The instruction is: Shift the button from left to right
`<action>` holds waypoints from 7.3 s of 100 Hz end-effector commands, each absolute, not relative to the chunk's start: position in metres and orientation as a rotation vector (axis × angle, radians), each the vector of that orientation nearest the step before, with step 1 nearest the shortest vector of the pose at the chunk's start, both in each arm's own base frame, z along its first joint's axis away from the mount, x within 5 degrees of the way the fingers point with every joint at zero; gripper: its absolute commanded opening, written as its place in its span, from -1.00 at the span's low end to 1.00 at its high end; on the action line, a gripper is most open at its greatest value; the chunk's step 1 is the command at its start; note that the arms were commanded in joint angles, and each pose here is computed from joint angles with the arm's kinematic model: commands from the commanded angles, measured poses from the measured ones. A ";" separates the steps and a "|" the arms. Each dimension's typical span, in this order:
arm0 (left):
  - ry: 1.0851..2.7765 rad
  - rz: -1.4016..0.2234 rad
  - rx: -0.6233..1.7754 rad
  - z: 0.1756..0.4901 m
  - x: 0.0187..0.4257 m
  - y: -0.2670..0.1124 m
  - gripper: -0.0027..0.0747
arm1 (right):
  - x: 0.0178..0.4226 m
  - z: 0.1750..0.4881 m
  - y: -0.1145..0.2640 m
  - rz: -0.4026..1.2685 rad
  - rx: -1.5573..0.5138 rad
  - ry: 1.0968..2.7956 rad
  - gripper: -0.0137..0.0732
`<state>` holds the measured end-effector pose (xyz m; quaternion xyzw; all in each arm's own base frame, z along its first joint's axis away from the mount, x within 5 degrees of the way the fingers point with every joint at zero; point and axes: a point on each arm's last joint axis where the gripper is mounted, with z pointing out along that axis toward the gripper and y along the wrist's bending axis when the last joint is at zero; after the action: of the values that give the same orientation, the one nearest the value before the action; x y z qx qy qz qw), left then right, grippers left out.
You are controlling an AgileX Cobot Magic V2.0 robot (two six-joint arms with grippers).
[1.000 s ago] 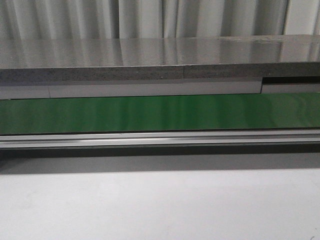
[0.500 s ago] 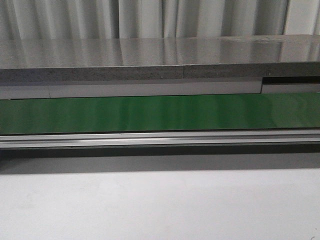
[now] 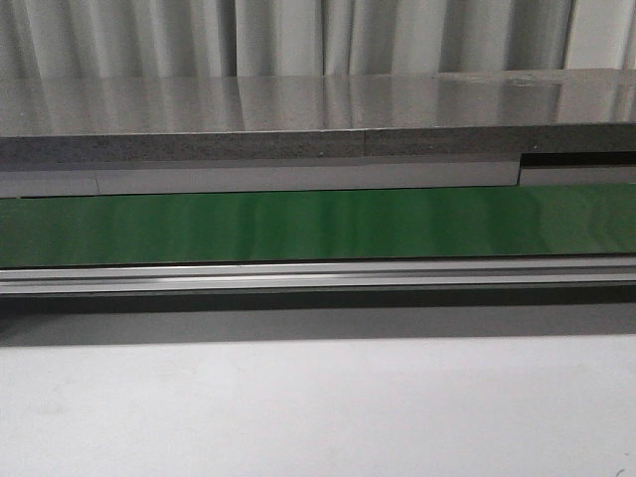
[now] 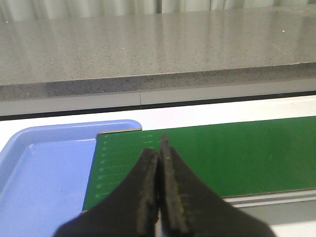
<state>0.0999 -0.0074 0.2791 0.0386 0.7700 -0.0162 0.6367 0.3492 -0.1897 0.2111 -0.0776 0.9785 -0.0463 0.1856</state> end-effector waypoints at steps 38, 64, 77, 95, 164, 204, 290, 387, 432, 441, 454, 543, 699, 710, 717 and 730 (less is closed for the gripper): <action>1.646 -0.047 0.076 0.296 0.101 -0.008 -0.98 | 0.355 0.221 -0.196 -0.179 -0.212 2.702 -0.33; 1.646 -0.047 0.076 0.296 0.101 -0.008 -0.98 | 0.355 0.221 -0.195 -0.163 -0.205 2.702 0.02; 1.646 -0.047 0.076 0.296 0.101 -0.008 -0.98 | 0.356 0.221 -0.196 -0.169 -0.203 2.697 0.25; 1.646 -0.047 0.076 0.296 0.101 -0.008 -0.98 | 0.356 0.221 -0.196 -0.173 -0.202 2.693 0.35; 1.646 -0.047 0.076 0.296 0.101 -0.008 -0.98 | 0.348 0.294 -0.178 -0.180 -0.066 2.410 0.35; 1.646 -0.047 0.076 0.296 0.101 -0.008 -0.98 | 0.349 0.358 -0.098 -0.038 -0.135 2.173 0.34; 1.646 -0.047 0.076 0.296 0.101 -0.008 -0.98 | 0.225 0.344 -0.016 -0.072 -0.136 1.998 0.34; 1.646 -0.047 0.076 0.296 0.101 -0.008 -0.98 | 0.124 0.325 0.003 0.033 -0.127 1.928 0.21; 1.646 -0.047 0.076 0.296 0.101 -0.008 -0.98 | 0.124 0.325 0.003 0.032 -0.127 1.927 -0.84; 1.646 -0.047 0.076 0.296 0.101 -0.008 -0.98 | 0.124 0.325 0.003 0.032 -0.127 1.927 -0.84; 1.646 -0.047 0.076 0.296 0.101 -0.008 -0.98 | 0.124 0.325 0.003 0.032 -0.127 1.927 -0.84; 1.646 -0.047 0.076 0.296 0.101 -0.008 -0.98 | 0.113 0.319 0.005 0.043 -0.066 1.809 -0.84; 1.646 -0.047 0.076 0.296 0.101 -0.008 -0.98 | 0.054 0.208 0.003 0.111 0.017 1.497 -0.84; 1.646 -0.047 0.076 0.296 0.101 -0.008 -0.98 | 0.054 0.208 0.003 0.111 0.017 1.500 -0.84; 1.646 -0.047 0.076 0.296 0.101 -0.008 -0.98 | 0.054 0.207 0.003 0.111 0.017 1.505 -0.84; 1.646 -0.047 0.076 0.296 0.101 -0.008 -0.98 | 0.054 0.207 0.003 0.111 0.017 1.506 -0.84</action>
<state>0.1000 -0.0074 0.2794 0.0384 0.7688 -0.0161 0.6382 0.0565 0.0037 0.1933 0.0093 0.7247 0.0509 0.6871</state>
